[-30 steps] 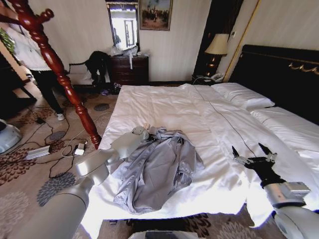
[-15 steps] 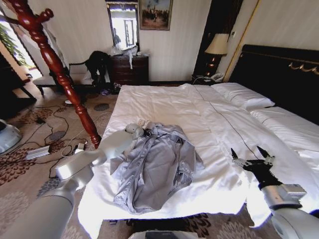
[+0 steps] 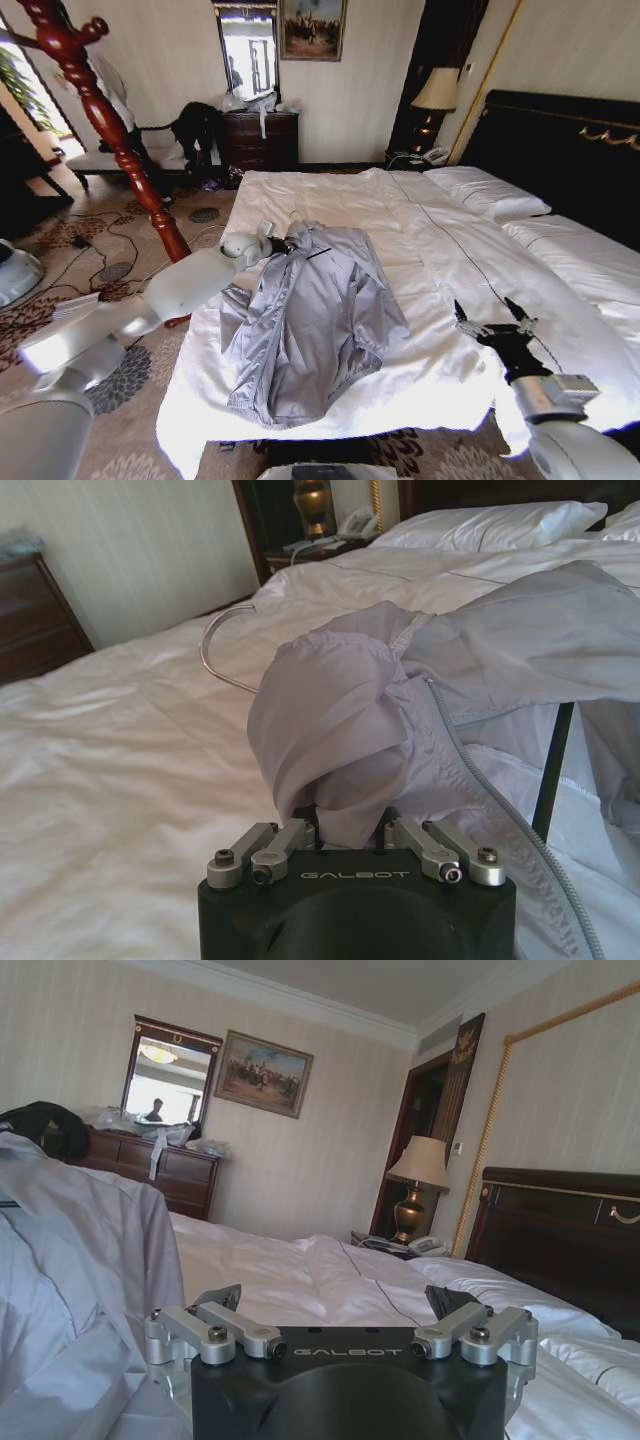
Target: Pick up the clothes from the bed and hang them on the clothes hanger.
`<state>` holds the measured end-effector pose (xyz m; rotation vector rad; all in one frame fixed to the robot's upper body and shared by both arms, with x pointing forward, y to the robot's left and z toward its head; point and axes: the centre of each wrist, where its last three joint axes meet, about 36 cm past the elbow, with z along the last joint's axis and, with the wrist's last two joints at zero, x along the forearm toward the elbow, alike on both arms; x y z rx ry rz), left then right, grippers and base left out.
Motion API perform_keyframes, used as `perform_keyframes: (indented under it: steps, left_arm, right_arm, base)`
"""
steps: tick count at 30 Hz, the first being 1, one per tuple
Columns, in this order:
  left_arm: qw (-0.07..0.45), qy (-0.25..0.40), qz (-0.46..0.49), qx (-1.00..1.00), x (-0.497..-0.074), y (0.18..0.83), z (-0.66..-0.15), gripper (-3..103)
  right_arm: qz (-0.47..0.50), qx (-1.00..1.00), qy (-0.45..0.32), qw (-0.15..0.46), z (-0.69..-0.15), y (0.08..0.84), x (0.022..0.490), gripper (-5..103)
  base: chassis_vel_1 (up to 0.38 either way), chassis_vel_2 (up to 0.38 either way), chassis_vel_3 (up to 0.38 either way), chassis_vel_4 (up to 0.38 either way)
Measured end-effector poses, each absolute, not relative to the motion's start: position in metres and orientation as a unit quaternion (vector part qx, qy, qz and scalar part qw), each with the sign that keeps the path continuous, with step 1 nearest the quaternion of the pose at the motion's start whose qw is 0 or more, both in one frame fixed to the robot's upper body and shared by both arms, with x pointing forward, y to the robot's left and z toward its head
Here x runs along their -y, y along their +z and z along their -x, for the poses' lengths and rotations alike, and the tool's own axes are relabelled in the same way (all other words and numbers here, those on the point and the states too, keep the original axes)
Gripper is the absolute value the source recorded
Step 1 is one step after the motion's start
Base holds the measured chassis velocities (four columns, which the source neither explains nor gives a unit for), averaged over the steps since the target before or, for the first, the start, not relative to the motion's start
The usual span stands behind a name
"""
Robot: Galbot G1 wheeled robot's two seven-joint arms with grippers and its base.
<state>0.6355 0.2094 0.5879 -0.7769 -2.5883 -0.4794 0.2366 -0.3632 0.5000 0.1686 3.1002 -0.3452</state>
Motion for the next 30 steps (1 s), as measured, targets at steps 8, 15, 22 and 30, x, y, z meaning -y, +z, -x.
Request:
perform_keyframes:
  steps: [8, 15, 22, 30]
  left_arm:
    - [0.135, -0.187, 0.236, 0.944, -0.27, 0.629, -0.602, 23]
    - [0.097, -0.169, 0.205, 0.959, -0.292, 0.644, -0.577, 23]
    - [0.077, -0.166, 0.183, 0.966, -0.338, 0.652, -0.527, 23]
    - [0.051, -0.206, 0.157, 0.965, -0.389, 0.702, -0.474, 23]
  right_arm:
    - [-0.057, -0.994, -0.095, 0.007, -0.232, 0.491, 0.351, 100]
    - [-0.055, -0.995, -0.087, 0.012, -0.23, 0.494, 0.347, 100]
    - [-0.056, -0.996, -0.072, 0.009, -0.225, 0.491, 0.336, 100]
    - [-0.056, -0.997, -0.058, 0.005, -0.223, 0.483, 0.322, 100]
  base:
    - [0.0, 0.0, 0.0, 0.0]
    - [0.0, 0.0, 0.0, 0.0]
    - [0.0, 0.0, 0.0, 0.0]
    - [0.0, 0.0, 0.0, 0.0]
